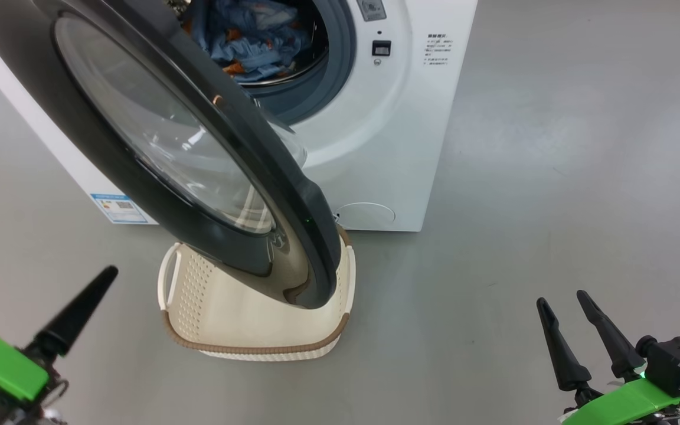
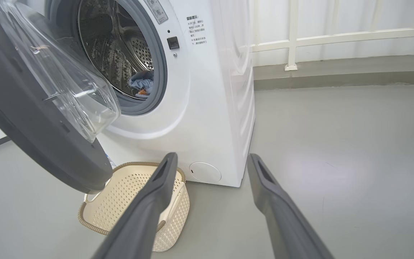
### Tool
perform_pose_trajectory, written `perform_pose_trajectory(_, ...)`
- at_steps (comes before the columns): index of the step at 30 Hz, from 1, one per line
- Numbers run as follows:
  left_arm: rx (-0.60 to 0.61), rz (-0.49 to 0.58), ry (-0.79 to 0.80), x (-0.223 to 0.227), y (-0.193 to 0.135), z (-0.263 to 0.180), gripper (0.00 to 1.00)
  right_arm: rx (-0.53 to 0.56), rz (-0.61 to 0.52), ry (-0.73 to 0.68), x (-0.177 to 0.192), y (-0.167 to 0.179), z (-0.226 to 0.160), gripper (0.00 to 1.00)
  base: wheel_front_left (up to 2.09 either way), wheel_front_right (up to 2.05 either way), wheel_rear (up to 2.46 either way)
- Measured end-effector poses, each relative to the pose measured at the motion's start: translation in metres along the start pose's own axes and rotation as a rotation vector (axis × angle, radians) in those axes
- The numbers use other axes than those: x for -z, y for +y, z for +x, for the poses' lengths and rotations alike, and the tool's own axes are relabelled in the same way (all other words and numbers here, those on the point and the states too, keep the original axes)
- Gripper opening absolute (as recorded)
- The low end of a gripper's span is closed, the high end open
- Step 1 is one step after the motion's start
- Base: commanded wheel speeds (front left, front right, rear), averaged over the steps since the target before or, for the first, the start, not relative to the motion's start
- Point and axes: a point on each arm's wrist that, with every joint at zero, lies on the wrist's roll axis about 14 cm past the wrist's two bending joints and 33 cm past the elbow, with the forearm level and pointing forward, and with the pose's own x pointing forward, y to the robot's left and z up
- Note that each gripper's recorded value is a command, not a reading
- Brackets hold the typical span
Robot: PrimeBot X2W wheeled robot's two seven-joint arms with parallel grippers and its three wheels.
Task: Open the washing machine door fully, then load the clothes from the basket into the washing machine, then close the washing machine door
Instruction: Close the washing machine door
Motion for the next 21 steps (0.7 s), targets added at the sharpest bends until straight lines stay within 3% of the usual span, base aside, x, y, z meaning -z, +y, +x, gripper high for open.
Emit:
perform_pose_trajectory(17,-0.086,0.15,-0.155,0.034,0.029,-0.004,1.0,0.08,-0.031,-0.012,-0.009,-0.028,-0.023,1.0,0.0,0.0,0.0)
perform_pose_trajectory(21,-0.107,0.255,-0.145,0.049,0.041,-0.004,1.0,0.111,-0.038,-0.021,-0.013,-0.037,-0.031,1.0,0.0,0.0,0.0)
